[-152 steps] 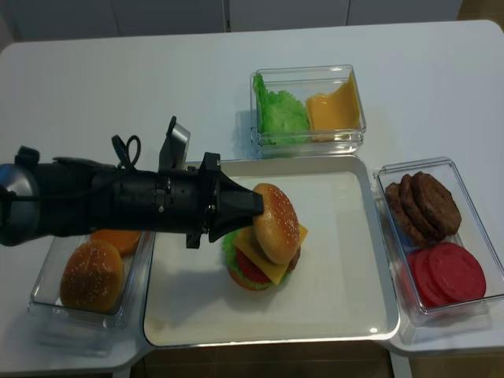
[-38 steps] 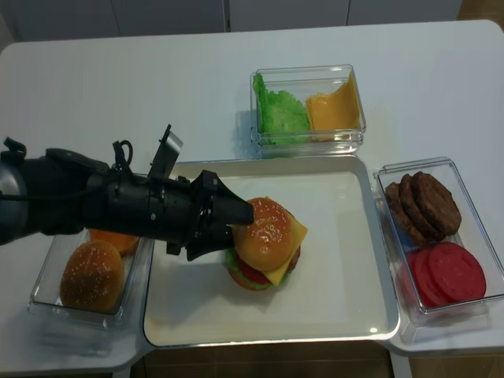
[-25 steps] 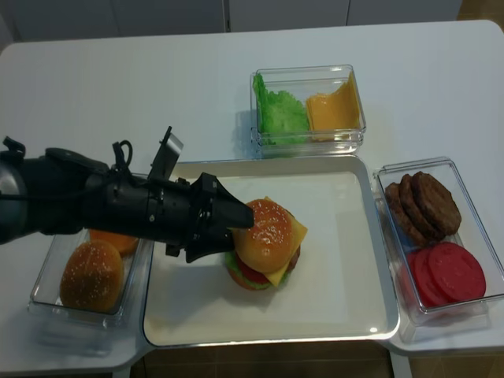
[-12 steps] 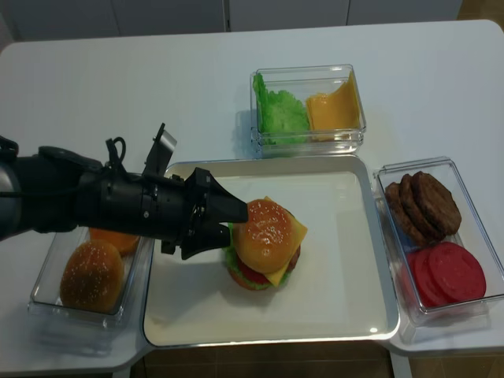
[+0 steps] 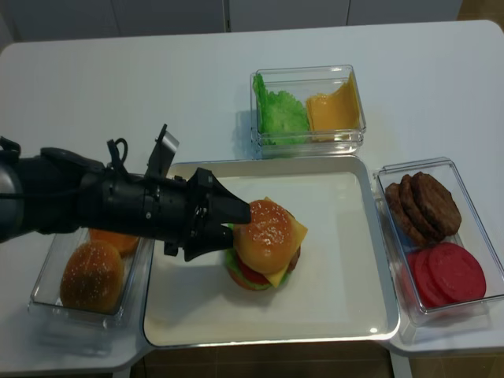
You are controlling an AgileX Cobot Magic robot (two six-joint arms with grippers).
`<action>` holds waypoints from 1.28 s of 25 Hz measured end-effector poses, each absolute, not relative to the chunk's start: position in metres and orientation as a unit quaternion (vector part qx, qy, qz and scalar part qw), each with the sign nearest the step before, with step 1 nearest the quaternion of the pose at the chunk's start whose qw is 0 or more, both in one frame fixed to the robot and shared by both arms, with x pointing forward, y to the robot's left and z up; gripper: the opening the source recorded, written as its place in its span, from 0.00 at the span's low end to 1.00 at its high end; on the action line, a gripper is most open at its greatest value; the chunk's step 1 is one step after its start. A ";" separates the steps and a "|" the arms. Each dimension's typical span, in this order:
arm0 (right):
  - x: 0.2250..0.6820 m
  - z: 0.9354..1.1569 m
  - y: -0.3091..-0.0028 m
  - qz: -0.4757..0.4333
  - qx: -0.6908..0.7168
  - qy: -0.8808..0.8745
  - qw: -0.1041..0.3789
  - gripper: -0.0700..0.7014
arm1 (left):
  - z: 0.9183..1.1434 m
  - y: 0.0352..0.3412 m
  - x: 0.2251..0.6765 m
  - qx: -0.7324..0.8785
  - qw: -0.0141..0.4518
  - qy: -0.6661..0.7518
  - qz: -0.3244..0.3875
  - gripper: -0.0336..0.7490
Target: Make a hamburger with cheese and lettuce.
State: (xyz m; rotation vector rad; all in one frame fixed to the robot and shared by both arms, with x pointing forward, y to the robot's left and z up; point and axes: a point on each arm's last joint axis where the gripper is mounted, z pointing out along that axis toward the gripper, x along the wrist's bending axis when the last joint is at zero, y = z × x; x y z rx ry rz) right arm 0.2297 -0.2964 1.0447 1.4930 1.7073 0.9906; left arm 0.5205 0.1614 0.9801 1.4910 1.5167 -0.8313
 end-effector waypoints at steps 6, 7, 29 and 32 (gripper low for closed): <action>0.230 1.045 -0.296 0.378 0.570 0.652 0.327 0.61 | 0.980 0.152 0.517 0.602 0.411 0.597 -0.334 0.66; 0.230 1.045 -0.296 0.378 0.570 0.652 0.327 0.61 | 0.980 0.152 0.517 0.602 0.411 0.597 -0.334 0.66; 0.230 1.045 -0.296 0.378 0.570 0.652 0.327 0.61 | 1.041 0.216 0.492 0.655 0.398 0.621 -0.165 0.65; 0.230 1.045 -0.296 0.378 0.570 0.652 0.327 0.61 | 1.057 0.230 0.475 0.671 0.377 0.630 -0.106 0.65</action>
